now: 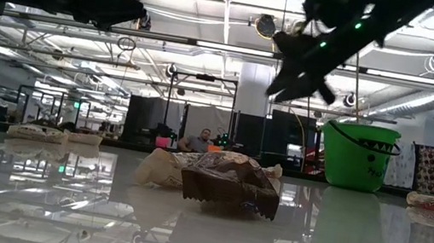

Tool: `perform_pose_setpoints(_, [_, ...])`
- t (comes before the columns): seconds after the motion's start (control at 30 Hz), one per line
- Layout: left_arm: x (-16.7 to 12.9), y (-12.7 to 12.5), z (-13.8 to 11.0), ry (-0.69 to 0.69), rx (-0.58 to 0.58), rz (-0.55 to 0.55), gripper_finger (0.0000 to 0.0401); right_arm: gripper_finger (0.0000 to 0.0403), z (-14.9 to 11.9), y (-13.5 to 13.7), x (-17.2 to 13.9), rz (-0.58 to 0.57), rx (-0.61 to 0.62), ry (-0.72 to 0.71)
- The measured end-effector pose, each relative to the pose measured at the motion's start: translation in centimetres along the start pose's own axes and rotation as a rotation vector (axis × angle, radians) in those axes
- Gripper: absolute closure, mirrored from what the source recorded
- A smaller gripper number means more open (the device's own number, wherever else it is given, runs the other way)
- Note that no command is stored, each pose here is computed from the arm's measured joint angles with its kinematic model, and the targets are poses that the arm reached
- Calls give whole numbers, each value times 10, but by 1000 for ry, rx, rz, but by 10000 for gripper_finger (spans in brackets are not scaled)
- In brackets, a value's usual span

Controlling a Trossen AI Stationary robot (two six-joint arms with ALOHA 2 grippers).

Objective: Sort candy by brand, put in halloween buckets
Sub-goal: Put the brown candy bar into the green bucket

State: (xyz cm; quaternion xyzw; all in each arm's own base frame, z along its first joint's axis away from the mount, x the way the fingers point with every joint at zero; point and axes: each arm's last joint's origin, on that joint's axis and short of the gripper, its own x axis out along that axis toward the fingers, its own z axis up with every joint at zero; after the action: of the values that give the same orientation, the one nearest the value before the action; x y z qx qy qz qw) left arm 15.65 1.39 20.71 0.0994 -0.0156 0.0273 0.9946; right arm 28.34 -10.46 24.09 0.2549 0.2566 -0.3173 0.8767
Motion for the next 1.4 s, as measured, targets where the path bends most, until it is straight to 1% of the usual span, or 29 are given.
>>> perform_pose_setpoints(0.1, [0, 0, 0, 1, 0, 0, 273, 282, -23, 22, 24, 117, -48, 97])
perform_pose_setpoints(0.2, [0, 0, 0, 1, -3, 0, 273, 282, -51, 43, 42, 199, -106, 197])
perform_pose_setpoints(0.33, [0, 0, 0, 1, -5, 0, 273, 282, -87, 65, 55, 234, -180, 280])
perform_pose_setpoints(0.47, [0, 0, 0, 1, -7, 0, 273, 282, -108, 81, 60, 287, -259, 289])
perform_pose_setpoints(0.63, [0, 0, 0, 1, -7, 0, 273, 282, -117, 98, 57, 357, -320, 234])
perform_pose_setpoints(0.73, [0, 0, 0, 1, -7, 0, 273, 282, -118, 101, 55, 324, -333, 188])
perform_pose_setpoints(0.83, [0, 0, 0, 2, -7, 0, 273, 282, -119, 104, 54, 289, -382, 139])
perform_pose_setpoints(0.97, [0, 0, -1, 6, -6, -1, 273, 282, -124, 109, 49, 296, -447, 121])
perform_pose_setpoints(1.1, [0, 0, -1, 7, -6, -1, 273, 282, -130, 116, 45, 320, -477, 122])
perform_pose_setpoints(1.2, [0, 0, -1, 7, -6, -1, 273, 282, -134, 121, 41, 337, -521, 115])
perform_pose_setpoints(1.4, [0, 0, -1, 7, -6, -1, 273, 282, -141, 125, 36, 244, -644, 36])
